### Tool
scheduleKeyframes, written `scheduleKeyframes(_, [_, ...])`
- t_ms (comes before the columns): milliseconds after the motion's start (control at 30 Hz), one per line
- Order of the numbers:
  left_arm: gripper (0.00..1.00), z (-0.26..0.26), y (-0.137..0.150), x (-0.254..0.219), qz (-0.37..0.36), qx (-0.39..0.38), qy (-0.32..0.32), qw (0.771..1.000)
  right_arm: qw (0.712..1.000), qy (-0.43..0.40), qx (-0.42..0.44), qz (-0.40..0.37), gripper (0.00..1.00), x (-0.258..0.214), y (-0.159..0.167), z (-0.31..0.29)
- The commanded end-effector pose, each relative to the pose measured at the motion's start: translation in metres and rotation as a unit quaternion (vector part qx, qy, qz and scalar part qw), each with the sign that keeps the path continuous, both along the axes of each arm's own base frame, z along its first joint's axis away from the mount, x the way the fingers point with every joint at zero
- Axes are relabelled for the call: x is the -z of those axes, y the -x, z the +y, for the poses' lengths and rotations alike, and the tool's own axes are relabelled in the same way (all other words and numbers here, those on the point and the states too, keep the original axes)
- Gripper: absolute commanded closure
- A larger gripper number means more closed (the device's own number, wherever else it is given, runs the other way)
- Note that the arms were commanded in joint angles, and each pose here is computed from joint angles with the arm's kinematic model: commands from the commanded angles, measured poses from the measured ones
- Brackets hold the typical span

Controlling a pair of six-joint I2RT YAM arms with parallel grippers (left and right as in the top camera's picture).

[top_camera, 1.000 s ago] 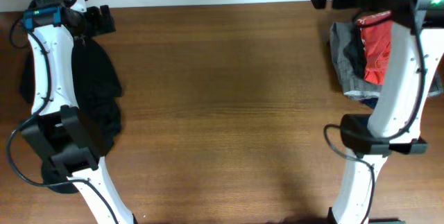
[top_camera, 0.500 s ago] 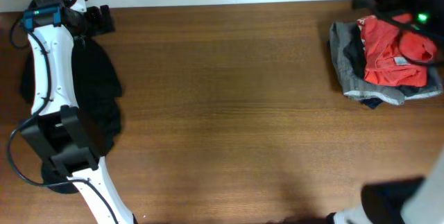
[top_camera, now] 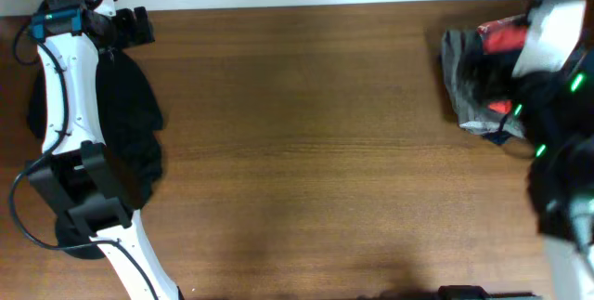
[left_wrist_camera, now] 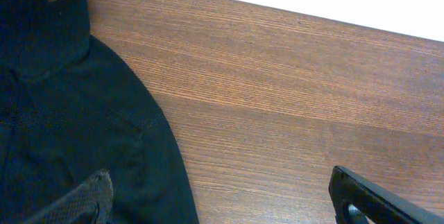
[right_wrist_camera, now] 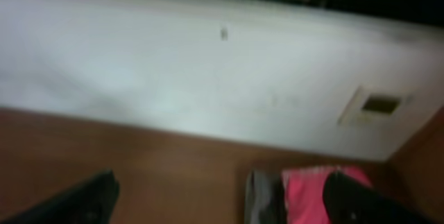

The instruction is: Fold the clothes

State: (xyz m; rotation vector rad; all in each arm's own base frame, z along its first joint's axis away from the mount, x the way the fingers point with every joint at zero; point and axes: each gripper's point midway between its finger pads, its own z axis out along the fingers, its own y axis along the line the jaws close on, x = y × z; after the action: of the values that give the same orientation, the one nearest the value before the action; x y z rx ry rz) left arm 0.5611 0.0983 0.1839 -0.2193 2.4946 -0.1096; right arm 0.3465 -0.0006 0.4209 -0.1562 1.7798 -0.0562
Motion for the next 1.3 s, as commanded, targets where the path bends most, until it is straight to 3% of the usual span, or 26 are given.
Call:
scheduleKeyframes(0, [0.01,-0.004,0.002,-0.008,-0.007,0.0,0.006,1.0,1.0,-0.002,-0.013,-0.013,0.02,0.042,0.019,0.004])
scheduleKeyframes(267, [0.01,-0.004,0.002,-0.008,-0.007,0.0,0.006,1.0,0.997,-0.049,-0.016,-0.053,0.02,0.157,0.05,0.009])
scheduleKeyframes(567, [0.01,-0.004,0.002,-0.008,-0.007,0.0,0.006,1.0,0.995,-0.083,-0.015,-0.054,0.02,0.244,0.081,0.015])
scheduleKeyframes(1067, [0.01,-0.004,0.002,-0.008,-0.007,0.0,0.006,1.0,0.995,-0.084,-0.052,-0.015,0.02,0.285,0.1,0.037])
scheduleKeyframes(1267, [0.01,-0.004,0.002,-0.008,-0.007,0.0,0.006,1.0,0.994,-0.083,-0.06,-0.048,0.02,0.27,0.102,0.039])
